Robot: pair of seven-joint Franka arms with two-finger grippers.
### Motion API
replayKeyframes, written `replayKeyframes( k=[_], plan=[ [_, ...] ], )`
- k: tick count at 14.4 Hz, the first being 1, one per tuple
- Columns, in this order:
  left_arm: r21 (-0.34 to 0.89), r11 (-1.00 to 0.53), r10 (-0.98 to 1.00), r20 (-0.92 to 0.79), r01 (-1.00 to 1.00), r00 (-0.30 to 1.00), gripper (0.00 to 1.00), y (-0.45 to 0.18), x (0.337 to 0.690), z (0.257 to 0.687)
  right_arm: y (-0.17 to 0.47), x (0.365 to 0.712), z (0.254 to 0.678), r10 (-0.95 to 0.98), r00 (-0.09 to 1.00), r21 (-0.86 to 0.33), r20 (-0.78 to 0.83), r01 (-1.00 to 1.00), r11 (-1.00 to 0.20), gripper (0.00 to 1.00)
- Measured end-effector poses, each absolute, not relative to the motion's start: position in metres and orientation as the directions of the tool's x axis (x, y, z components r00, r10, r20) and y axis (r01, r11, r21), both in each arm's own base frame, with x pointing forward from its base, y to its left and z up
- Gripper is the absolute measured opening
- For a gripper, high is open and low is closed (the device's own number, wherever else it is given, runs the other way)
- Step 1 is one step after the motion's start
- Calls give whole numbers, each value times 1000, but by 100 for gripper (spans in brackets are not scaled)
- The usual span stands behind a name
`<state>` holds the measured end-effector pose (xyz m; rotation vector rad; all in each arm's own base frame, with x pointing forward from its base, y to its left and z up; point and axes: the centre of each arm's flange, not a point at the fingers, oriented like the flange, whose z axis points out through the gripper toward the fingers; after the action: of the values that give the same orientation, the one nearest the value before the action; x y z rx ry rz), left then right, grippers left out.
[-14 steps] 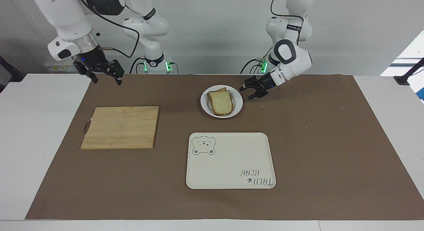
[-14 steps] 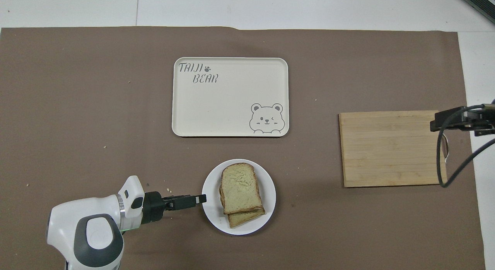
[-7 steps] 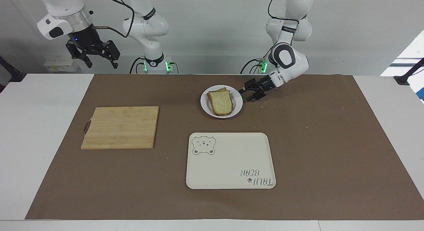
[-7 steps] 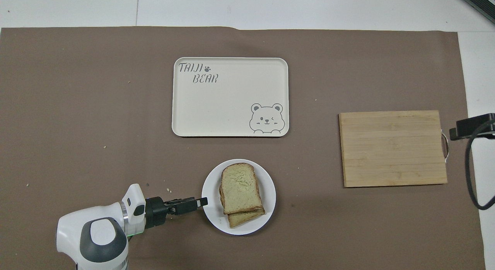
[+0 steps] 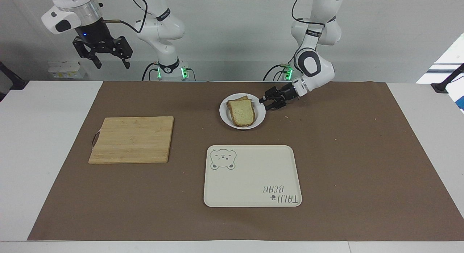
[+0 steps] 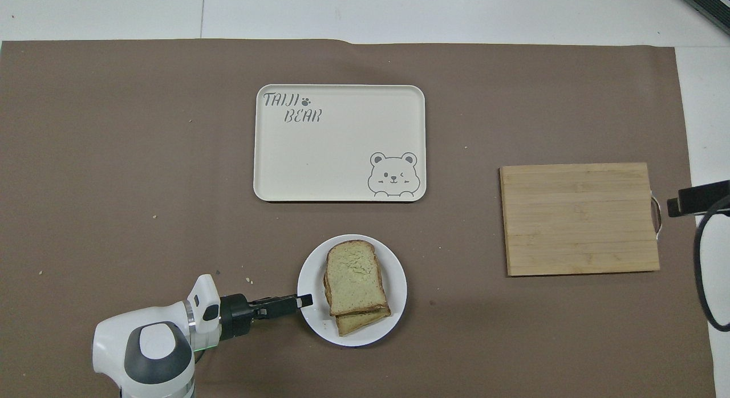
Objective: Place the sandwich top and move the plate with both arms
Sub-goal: 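Reach the left gripper to the plate rim while the right gripper withdraws, then grip the white plate rim with the left gripper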
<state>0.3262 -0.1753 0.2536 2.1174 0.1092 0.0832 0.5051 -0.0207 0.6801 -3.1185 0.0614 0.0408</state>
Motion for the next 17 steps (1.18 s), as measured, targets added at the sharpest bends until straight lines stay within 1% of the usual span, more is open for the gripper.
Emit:
replayKeyframes(
  k=[3,5,6,7,12,13,14,15,17],
  plan=[
    [861,-506,120,8,54,993,73,-178,323,244,-23,509,672,-39,999,-15,-16,-40,-999,100],
    [864,-499,131,-4,69,991,71,-179,322,239,-27,513,668,-3,1000,13,-1,-3,-1000,100],
    [866,-495,132,-8,73,991,67,-181,320,238,-28,513,666,10,1000,16,3,10,-1000,100],
    [868,-492,130,-12,75,991,67,-185,318,237,-28,514,666,14,1000,17,4,14,-1000,100],
    [869,-487,125,-28,85,992,63,-193,312,233,-42,514,664,-10,1000,14,0,-10,-1000,100],
    [869,-488,125,-28,86,992,60,-193,312,233,-43,515,663,-11,1000,14,1,-11,-1000,100],
    [869,-488,125,-29,87,992,59,-193,312,232,-42,517,664,-11,1000,13,12,-11,-1000,100],
    [868,-488,125,-30,87,992,50,-193,312,232,-41,520,665,-26,999,13,28,-26,-1000,100],
    [867,-489,125,-32,90,992,23,-193,311,231,-36,522,665,-61,998,12,35,-61,-998,100]
  ],
)
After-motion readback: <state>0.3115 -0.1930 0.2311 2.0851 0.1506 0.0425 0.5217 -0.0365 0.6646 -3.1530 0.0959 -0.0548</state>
